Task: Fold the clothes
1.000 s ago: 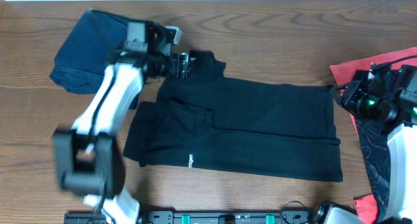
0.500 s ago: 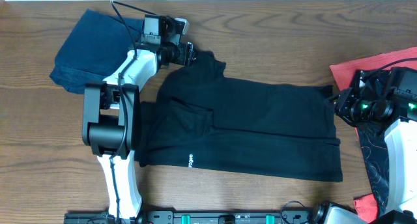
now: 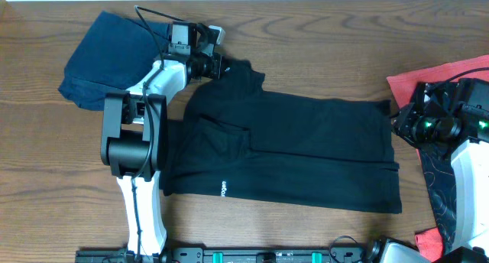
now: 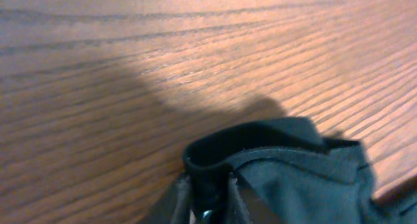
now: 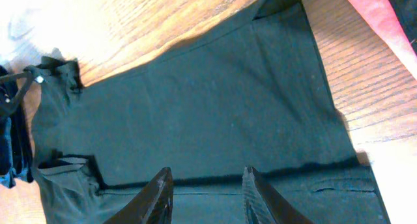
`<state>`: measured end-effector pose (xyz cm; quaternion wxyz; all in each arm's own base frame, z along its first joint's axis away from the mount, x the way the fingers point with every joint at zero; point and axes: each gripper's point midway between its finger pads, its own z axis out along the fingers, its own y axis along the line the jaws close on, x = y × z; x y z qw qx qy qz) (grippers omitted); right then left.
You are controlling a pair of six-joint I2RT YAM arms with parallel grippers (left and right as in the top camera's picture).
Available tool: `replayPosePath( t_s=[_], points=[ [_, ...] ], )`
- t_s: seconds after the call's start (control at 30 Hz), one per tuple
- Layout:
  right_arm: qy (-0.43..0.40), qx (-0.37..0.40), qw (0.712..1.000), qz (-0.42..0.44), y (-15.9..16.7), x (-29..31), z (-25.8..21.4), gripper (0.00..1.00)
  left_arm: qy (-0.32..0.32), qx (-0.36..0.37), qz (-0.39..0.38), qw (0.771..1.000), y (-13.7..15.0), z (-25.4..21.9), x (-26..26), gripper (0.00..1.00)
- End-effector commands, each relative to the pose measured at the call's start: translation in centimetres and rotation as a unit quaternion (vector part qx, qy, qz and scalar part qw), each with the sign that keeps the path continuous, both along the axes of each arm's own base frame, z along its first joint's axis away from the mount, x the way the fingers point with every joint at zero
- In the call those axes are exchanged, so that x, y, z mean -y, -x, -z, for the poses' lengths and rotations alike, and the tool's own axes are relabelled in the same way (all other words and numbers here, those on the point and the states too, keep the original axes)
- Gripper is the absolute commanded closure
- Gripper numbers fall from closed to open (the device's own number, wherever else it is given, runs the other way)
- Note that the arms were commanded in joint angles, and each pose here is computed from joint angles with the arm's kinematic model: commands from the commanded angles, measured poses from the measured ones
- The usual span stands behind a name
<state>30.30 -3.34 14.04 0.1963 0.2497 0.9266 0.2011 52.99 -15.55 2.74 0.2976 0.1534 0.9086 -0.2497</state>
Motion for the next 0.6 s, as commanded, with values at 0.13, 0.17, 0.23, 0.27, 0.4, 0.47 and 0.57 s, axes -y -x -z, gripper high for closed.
replayPosePath(
  t_s=[0.13, 0.17, 0.23, 0.27, 0.4, 0.47, 0.57],
  points=[
    [0.051, -0.010, 0.999, 0.008, 0.1, 1.5, 0.3, 0.65, 0.099, 0.045, 0.041, 0.993, -0.7, -6.0, 2.3, 0.94],
    [0.058, -0.011, 0.998, 0.011, 0.0, 1.8, 0.4, 0.64, 0.100, 0.052, 0.041, 0.993, -0.6, -7.0, 2.3, 0.94],
    [0.068, -0.009, 0.998, 0.015, -0.2, 2.2, 0.5, 0.61, 0.100, 0.065, 0.041, 0.992, -0.5, -8.8, 2.1, 0.94],
    [0.073, -0.007, 0.997, 0.016, -0.4, 2.4, 0.6, 0.60, 0.099, 0.069, 0.040, 0.992, -0.4, -9.6, 2.0, 0.94],
    [0.083, 0.000, 0.996, 0.023, -1.6, 3.2, 1.3, 0.60, 0.074, 0.073, 0.029, 0.994, 0.4, -11.8, 0.9, 0.94],
    [0.076, -0.001, 0.996, 0.035, -2.6, 3.5, 2.0, 0.60, 0.035, 0.067, 0.011, 0.997, 1.0, -12.0, -0.3, 0.94],
    [0.073, 0.002, 0.996, 0.044, -4.5, 4.1, 3.7, 0.59, -0.004, 0.060, 0.010, 0.998, 2.1, -12.3, -1.3, 0.94]
  ],
)
